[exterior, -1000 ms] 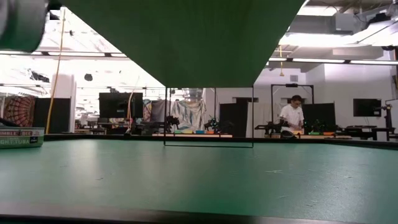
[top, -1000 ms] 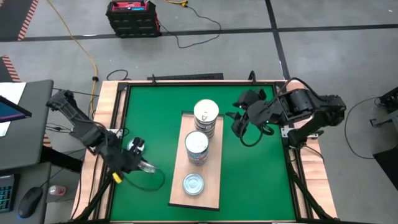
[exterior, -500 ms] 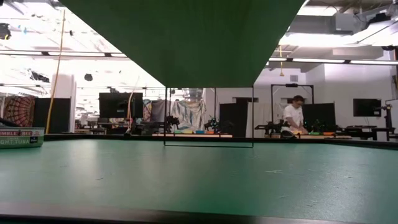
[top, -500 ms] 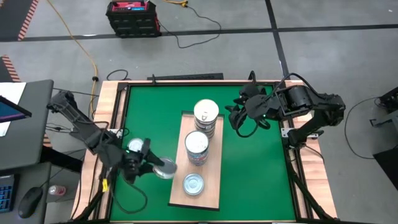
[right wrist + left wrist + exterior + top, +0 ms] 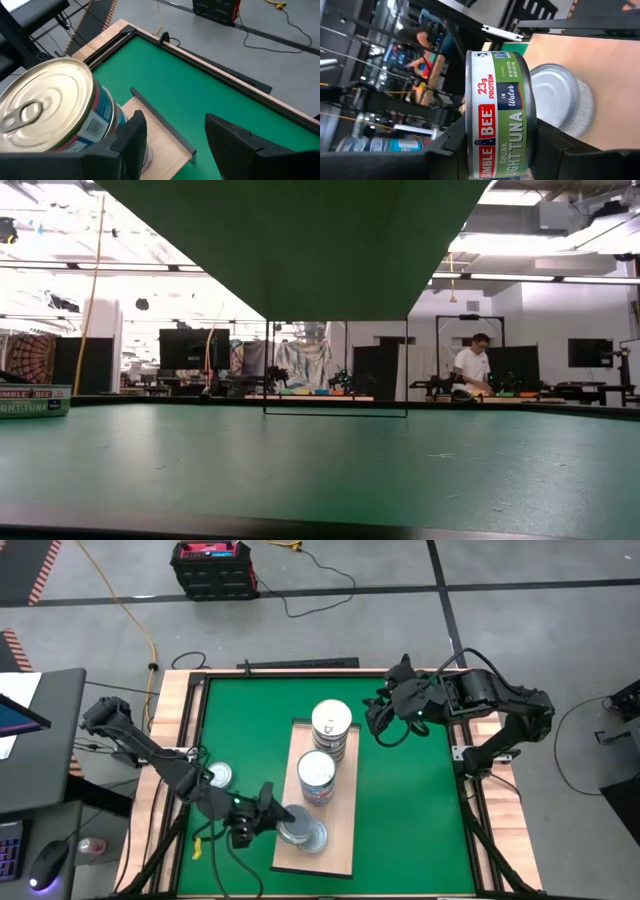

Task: Stack canned seafood by type on shelf
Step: Stack the green white tuna can on top of the other green white tuna can on the shelf

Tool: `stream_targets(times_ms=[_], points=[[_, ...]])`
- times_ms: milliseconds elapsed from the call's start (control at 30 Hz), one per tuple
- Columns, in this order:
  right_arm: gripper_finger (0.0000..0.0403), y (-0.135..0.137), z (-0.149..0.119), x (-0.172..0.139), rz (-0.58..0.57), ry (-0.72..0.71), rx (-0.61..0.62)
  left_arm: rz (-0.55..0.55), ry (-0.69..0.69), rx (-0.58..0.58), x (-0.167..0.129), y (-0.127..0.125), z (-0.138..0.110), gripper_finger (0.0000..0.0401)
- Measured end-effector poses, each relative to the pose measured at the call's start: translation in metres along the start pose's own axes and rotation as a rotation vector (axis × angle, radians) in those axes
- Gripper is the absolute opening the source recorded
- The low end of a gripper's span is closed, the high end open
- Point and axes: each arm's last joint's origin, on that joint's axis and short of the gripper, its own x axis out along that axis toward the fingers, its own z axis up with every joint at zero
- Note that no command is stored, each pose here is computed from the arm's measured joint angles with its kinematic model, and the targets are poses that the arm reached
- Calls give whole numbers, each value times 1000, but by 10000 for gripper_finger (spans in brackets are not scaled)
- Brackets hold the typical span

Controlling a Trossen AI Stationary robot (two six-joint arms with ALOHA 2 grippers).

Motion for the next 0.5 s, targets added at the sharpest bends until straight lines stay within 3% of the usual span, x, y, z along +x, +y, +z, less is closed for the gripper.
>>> stream_targets(times_ms=[267, 500], points=[[228, 4, -3, -3, 19, 5, -16, -46, 33, 126, 29, -23, -3, 141], [228, 9, -8, -8, 50, 6, -29, -19, 23, 64, 40, -27, -2, 156]])
